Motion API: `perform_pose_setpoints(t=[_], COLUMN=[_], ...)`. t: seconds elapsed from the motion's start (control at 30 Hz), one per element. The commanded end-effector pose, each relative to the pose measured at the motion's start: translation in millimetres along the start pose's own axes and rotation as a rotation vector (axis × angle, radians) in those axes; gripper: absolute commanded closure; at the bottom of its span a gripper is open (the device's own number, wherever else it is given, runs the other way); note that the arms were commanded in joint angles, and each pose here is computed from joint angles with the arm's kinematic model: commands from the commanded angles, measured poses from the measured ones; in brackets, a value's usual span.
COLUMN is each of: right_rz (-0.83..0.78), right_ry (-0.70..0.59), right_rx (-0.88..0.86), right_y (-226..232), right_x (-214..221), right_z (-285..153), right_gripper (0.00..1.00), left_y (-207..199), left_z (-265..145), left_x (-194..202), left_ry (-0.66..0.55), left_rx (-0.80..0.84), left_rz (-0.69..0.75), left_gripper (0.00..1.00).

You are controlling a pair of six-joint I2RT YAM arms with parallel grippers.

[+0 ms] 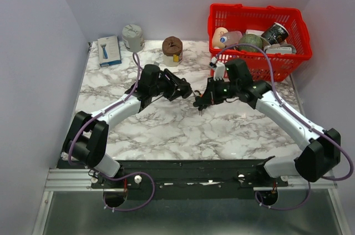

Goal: Unlock with the key

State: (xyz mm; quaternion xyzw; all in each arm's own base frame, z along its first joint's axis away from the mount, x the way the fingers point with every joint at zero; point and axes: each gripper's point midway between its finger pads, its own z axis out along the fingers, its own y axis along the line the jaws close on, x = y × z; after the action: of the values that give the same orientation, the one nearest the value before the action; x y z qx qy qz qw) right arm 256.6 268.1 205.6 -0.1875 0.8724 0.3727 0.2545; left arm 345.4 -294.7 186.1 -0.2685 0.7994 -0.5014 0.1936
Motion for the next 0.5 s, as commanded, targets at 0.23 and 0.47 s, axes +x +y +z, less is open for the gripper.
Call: perform_pose_setpoints(t=[0.23,0.47], right_rz=[0.129,0.145], right_ry=[0.185,0.148], right_rx=[-0.017,0.059], right_y=[2,-8], right_x=[21,16], right_z=[21,19], right_gripper=[0.99,0.99], left_y=[-52,-44], left_z=[-17,-20], left_x=[-3,-3], left_ry=[-0.006,-0.02], left_rx=[0.148,0.123], left_rz=[-0.095,-0.103], left_gripper=[1.0,1.0])
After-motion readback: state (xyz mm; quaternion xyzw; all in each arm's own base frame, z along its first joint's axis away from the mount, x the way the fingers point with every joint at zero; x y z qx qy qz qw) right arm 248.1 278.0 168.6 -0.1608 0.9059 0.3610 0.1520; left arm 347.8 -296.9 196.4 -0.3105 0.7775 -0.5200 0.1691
